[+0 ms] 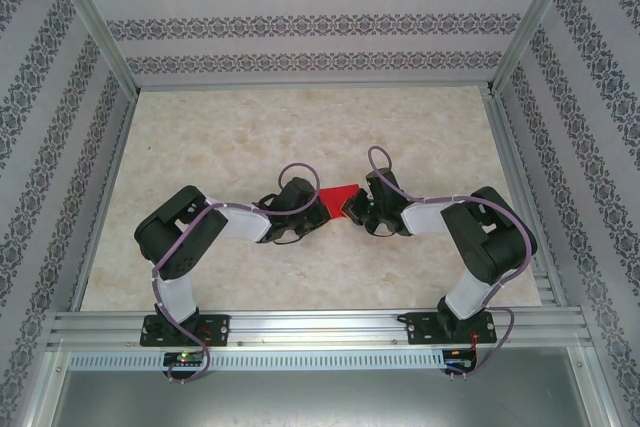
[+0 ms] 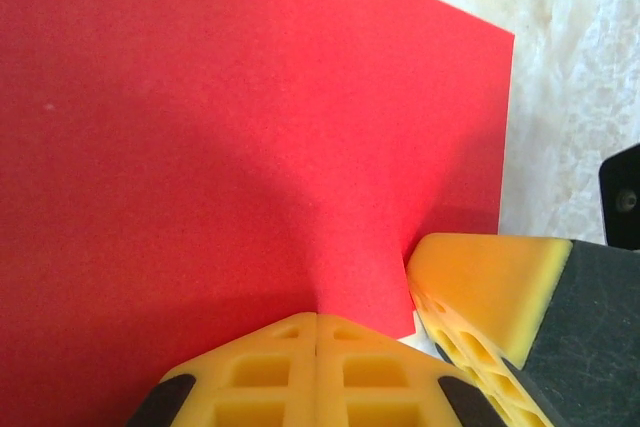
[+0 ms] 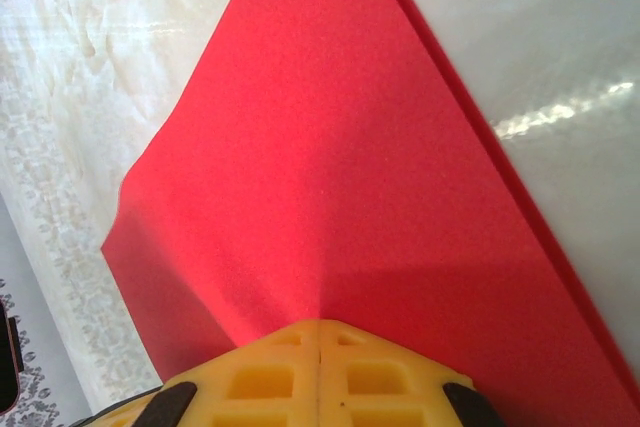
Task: Fold a paper plane with a square sheet of paper (pick it up from the middle)
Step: First fold in half a square sheet of paper at the center of the table.
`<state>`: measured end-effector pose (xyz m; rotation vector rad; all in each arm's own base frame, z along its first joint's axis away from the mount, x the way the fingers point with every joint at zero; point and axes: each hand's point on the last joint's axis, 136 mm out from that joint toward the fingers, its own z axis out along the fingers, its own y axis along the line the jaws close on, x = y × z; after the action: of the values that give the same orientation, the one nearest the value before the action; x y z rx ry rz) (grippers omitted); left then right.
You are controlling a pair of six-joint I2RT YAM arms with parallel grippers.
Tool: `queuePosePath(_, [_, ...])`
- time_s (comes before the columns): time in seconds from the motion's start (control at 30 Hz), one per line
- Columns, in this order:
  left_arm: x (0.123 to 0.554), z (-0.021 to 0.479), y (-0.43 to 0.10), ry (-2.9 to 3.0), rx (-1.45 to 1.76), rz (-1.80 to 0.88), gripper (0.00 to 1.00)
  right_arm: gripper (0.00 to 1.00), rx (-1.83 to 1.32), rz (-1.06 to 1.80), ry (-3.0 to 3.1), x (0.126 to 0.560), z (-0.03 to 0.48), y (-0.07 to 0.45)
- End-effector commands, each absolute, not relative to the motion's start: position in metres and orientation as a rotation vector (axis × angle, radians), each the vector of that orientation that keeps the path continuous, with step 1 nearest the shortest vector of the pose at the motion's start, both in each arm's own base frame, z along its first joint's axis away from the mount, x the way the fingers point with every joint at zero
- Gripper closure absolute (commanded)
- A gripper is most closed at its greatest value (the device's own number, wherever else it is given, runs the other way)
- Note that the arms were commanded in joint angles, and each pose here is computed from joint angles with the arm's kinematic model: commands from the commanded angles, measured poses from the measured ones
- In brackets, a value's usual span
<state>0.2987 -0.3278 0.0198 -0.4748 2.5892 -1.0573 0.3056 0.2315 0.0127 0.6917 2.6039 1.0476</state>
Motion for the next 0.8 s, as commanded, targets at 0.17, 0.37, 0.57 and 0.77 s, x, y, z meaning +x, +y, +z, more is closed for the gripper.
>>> queuePosePath(0.17, [0.294,0.017,-0.285,2.553,-0.597,-0.813,1.00,1.00,0.762,0.933,2.657,0.290,-0.009,0.212])
queuePosePath(0.37, [0.285,0.003,-0.258,2.545,-0.699,-0.707,1.00,1.00,0.781,0.924,2.660,0.289,-0.012,0.205])
queuePosePath(0.57, [0.272,-0.013,-0.233,2.546,-0.785,-0.607,1.00,1.00,0.793,0.909,2.673,0.286,-0.018,0.199])
queuePosePath(0.77, [0.264,-0.016,-0.212,2.536,-0.824,-0.507,1.00,1.00,0.820,0.878,2.682,0.283,-0.025,0.191])
